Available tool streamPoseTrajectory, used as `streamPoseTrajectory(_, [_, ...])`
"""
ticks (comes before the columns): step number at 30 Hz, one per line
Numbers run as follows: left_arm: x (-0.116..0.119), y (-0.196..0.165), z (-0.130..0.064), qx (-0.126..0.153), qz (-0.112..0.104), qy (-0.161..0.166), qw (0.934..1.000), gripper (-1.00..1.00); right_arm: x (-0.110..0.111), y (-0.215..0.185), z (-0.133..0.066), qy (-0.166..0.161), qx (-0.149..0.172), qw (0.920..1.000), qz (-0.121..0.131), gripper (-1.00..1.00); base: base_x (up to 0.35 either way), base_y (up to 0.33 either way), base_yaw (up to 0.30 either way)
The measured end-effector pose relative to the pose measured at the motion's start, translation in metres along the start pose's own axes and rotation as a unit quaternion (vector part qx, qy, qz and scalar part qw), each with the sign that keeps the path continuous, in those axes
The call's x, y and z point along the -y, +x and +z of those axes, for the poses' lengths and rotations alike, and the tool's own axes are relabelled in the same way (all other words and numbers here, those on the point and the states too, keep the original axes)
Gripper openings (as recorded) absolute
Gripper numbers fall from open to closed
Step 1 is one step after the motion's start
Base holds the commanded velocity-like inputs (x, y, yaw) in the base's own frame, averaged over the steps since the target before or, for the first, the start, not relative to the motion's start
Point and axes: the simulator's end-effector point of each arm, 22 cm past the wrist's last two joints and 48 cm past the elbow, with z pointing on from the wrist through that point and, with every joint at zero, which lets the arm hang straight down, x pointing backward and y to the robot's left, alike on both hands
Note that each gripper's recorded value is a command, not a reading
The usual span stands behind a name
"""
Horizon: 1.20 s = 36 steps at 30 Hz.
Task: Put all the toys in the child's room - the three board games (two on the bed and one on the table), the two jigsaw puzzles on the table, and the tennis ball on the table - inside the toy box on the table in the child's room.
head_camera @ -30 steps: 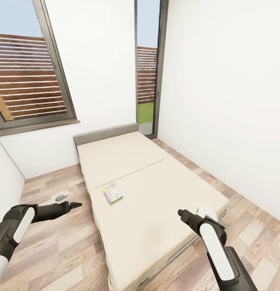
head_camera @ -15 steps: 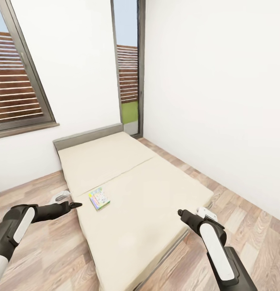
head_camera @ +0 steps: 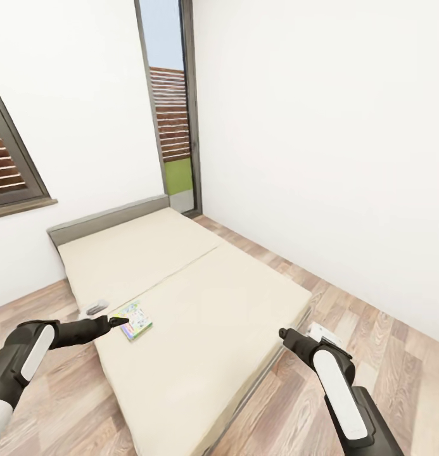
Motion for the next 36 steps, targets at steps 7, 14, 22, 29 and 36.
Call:
streamPoseTrajectory(7, [-0.0008,0.0009,0.0010,-0.001,-0.001,0.000,1.0000,1.00,0.0006,0.0010,0.0011,0.001,-0.001,1.0000,0.000,1.00,0.002,0.139,-0.263])
streamPoseTrajectory(14, [-0.0015,0.0018,0.0018,-0.002,-0.001,0.000,1.0000,1.00,0.0008,0.0016,0.0018,0.001,-0.002,1.0000,0.000,1.00,0.000,0.148,-0.209])
streamPoseTrajectory(22, [-0.0018,0.0020,0.0020,-0.002,-0.001,-0.001,1.0000,1.00,0.0002,0.0020,0.0019,0.000,-0.002,1.0000,-0.001,1.00,0.000,0.038,-0.044])
streamPoseTrajectory(29, [-0.0019,0.0020,0.0021,-0.003,-0.001,-0.001,1.0000,1.00,0.0001,0.0021,0.0020,0.000,-0.002,1.0000,-0.001,1.00,-0.021,0.066,-0.024])
streamPoseTrajectory(36, [-0.0019,0.0019,0.0023,-0.003,-0.001,-0.001,1.0000,1.00,0.0003,0.0020,0.0021,0.000,-0.002,1.0000,-0.001,1.00,-0.098,0.221,-0.192])
